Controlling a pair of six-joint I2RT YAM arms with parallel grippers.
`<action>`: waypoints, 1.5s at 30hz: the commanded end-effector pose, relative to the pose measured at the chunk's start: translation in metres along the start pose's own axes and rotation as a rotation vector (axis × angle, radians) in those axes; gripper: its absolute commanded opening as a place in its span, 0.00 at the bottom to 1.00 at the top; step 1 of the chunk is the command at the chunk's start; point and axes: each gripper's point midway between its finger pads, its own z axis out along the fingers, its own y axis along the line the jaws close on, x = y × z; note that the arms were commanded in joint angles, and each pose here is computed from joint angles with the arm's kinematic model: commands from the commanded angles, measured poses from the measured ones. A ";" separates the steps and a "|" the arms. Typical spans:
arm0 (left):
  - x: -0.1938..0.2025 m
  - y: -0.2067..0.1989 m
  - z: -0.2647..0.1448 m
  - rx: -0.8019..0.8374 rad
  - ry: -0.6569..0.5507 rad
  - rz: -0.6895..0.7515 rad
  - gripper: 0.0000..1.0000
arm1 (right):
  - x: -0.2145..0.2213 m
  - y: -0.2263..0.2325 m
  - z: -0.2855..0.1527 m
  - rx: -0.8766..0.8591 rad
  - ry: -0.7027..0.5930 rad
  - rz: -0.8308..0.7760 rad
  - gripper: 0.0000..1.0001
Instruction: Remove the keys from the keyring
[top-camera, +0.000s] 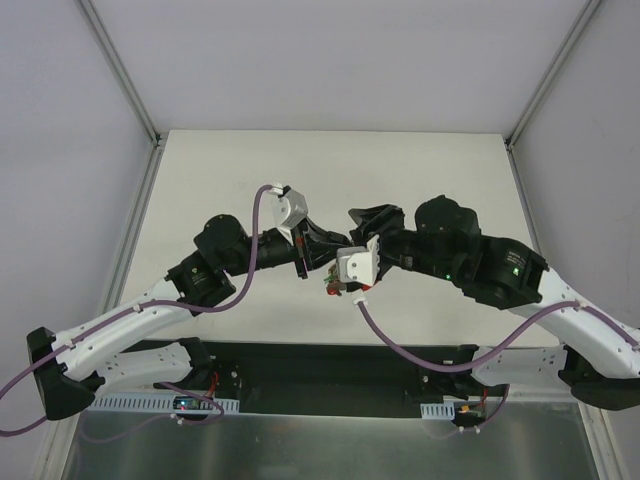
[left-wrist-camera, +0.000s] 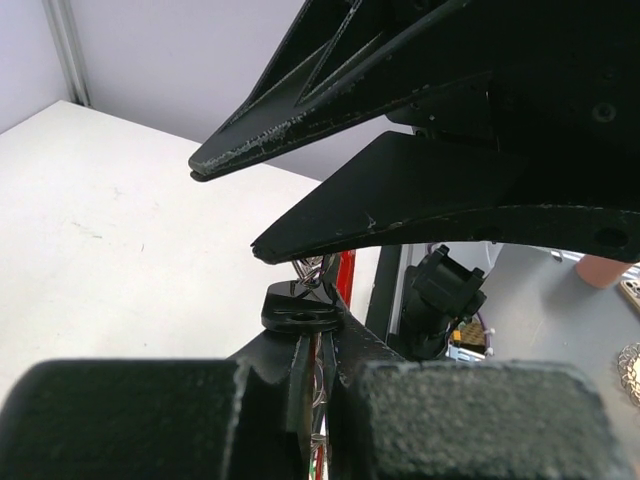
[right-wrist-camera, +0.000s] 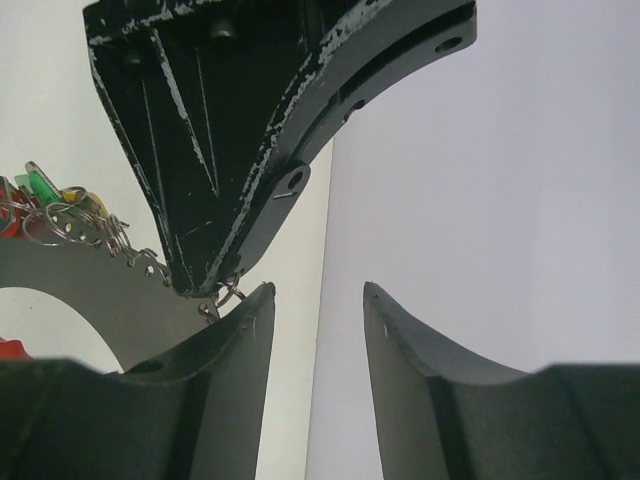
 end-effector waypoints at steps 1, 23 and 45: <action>-0.031 -0.004 0.000 0.027 -0.114 0.060 0.00 | -0.009 -0.016 -0.009 0.039 -0.019 -0.017 0.42; -0.018 -0.047 -0.022 0.283 -0.104 0.264 0.00 | -0.019 -0.007 -0.060 -0.040 -0.241 0.649 0.41; -0.016 -0.064 -0.034 0.367 -0.078 0.291 0.00 | -0.047 0.054 -0.043 -0.426 -0.408 0.836 0.31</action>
